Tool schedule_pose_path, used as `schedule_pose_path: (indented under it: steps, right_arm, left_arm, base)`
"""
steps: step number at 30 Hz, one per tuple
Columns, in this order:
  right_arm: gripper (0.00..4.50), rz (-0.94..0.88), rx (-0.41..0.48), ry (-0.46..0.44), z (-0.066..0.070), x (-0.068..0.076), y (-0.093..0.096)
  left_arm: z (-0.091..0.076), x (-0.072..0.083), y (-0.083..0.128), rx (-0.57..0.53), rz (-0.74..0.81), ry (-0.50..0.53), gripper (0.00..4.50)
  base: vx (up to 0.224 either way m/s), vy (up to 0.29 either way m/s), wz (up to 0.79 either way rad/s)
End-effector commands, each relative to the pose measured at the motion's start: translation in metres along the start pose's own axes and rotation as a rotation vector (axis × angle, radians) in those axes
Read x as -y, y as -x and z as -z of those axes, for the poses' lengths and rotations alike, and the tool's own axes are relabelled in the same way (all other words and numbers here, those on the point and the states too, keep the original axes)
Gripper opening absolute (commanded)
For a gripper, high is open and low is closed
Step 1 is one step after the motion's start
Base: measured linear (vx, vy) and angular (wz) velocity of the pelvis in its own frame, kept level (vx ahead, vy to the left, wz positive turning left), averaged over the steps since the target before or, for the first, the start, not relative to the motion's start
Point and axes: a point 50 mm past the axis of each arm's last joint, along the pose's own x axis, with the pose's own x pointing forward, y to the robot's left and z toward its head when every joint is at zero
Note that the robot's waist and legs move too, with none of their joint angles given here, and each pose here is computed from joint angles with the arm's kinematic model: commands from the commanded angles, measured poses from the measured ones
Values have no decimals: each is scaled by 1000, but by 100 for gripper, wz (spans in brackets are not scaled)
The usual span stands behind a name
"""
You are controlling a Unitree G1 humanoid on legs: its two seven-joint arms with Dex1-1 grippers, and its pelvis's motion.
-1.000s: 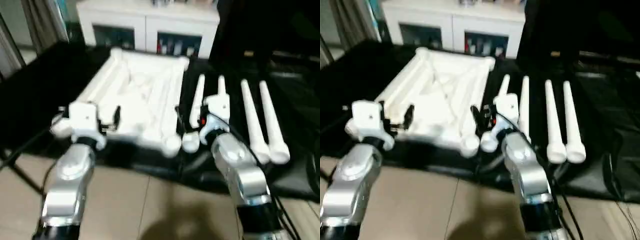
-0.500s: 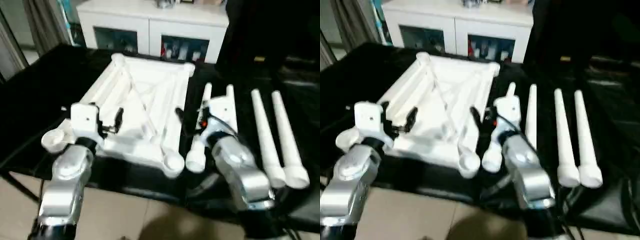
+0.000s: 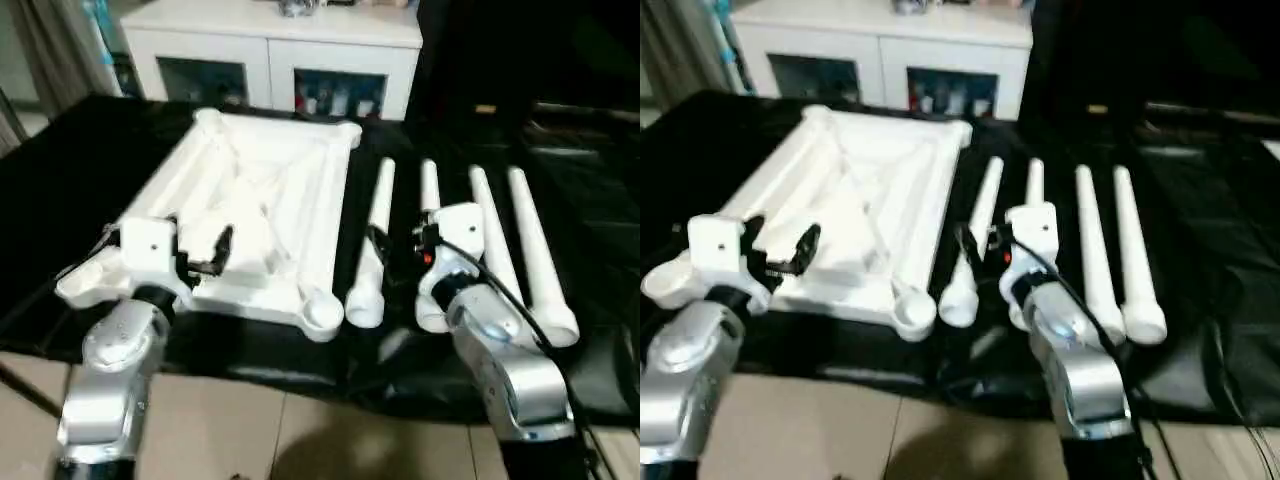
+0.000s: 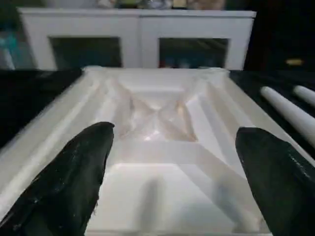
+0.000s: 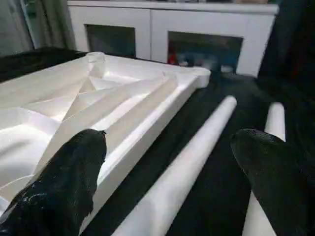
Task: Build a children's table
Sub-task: Move to table
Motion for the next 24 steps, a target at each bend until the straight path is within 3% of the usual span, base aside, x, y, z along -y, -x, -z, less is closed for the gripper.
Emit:
schedule_pose_path:
  steps: [1,3,7,13,18,22,24]
  right_arm:
    - [450,25,-3,36,-3,9,3]
    - [450,29,17,26,-7,12,1]
    - [450,18,18,-4,-5,11,-4]
    - [450,13,41,-13,-11,7,-7]
    - [450,-11,49,15,-15,10,-7]
    - [450,-27,44,8,-18,15,-8]
    - [450,-22,46,12,-18,18,-7]
  left_arm:
    - [-6,9,-1,17,19,-32,443]
    - [-7,17,-3,19,31,-26,443]
    - [-10,26,-2,27,24,-109,443]
    - [-12,30,-3,16,-4,-71,443]
    - [-18,33,-3,39,49,-78,443]
    - [-20,32,-3,19,35,-190,443]
    - [-20,32,-4,19,46,-156,443]
  base:
    - [40,83,-58]
    - [21,157,-45]
    - [14,228,-20]
    - [-15,155,2]
    - [-59,-66,-3]
    - [-83,-99,-2]
    - [-57,-44,-4]
